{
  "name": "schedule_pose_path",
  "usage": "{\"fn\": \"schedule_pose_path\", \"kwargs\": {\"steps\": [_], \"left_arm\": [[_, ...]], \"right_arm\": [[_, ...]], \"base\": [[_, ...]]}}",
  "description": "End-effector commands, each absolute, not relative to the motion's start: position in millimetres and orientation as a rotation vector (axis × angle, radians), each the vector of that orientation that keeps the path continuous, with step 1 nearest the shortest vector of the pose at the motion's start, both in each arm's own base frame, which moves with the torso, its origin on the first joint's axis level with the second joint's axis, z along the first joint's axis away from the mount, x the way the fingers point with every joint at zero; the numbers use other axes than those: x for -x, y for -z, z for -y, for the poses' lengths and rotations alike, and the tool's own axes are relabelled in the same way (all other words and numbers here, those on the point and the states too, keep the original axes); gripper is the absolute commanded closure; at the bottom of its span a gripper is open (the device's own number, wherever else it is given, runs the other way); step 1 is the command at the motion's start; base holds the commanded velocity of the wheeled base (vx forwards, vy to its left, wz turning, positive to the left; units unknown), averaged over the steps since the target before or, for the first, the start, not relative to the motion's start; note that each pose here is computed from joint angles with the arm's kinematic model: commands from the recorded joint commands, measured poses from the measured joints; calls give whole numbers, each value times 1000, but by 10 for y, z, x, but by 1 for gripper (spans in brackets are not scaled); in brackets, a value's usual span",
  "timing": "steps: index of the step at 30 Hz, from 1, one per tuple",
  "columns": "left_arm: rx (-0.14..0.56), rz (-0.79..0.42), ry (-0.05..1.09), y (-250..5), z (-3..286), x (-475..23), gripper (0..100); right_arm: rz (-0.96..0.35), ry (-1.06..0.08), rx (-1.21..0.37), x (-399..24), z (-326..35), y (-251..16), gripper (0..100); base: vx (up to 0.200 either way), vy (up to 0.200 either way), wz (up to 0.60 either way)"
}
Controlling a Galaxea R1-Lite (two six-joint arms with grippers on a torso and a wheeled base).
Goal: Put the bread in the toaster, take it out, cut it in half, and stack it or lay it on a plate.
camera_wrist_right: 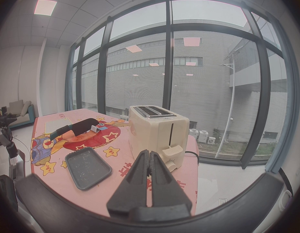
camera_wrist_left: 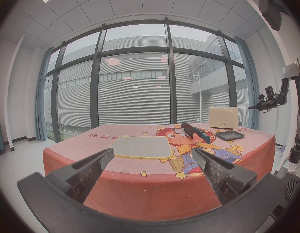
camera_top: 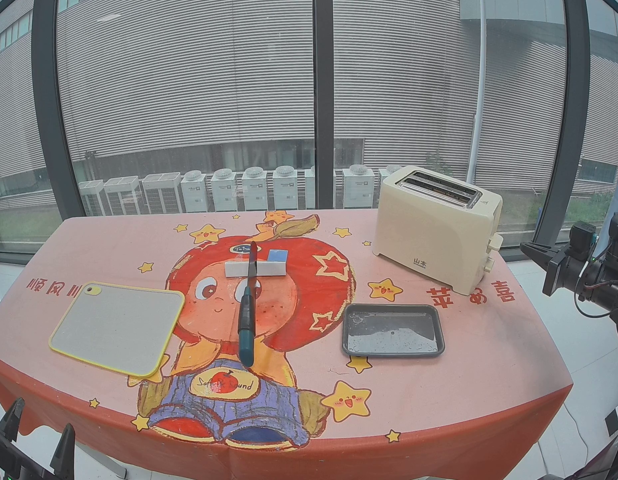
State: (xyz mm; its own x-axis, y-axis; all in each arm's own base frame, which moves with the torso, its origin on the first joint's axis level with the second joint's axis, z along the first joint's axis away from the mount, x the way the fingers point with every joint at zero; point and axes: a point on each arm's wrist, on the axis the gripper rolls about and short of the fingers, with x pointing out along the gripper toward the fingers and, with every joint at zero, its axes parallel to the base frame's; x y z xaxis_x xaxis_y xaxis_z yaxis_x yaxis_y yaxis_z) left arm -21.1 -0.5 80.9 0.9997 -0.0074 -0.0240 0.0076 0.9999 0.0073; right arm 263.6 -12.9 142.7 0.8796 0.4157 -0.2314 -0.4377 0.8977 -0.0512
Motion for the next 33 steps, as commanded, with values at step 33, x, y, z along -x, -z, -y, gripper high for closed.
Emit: {"fn": "schedule_pose_path", "kwargs": {"steps": [33], "left_arm": [[-7, -43, 6, -760, 5, 198, 0]], "right_arm": [[-257, -447, 112, -2709, 151, -1292, 100]], "base": [[0, 0, 0]]}}
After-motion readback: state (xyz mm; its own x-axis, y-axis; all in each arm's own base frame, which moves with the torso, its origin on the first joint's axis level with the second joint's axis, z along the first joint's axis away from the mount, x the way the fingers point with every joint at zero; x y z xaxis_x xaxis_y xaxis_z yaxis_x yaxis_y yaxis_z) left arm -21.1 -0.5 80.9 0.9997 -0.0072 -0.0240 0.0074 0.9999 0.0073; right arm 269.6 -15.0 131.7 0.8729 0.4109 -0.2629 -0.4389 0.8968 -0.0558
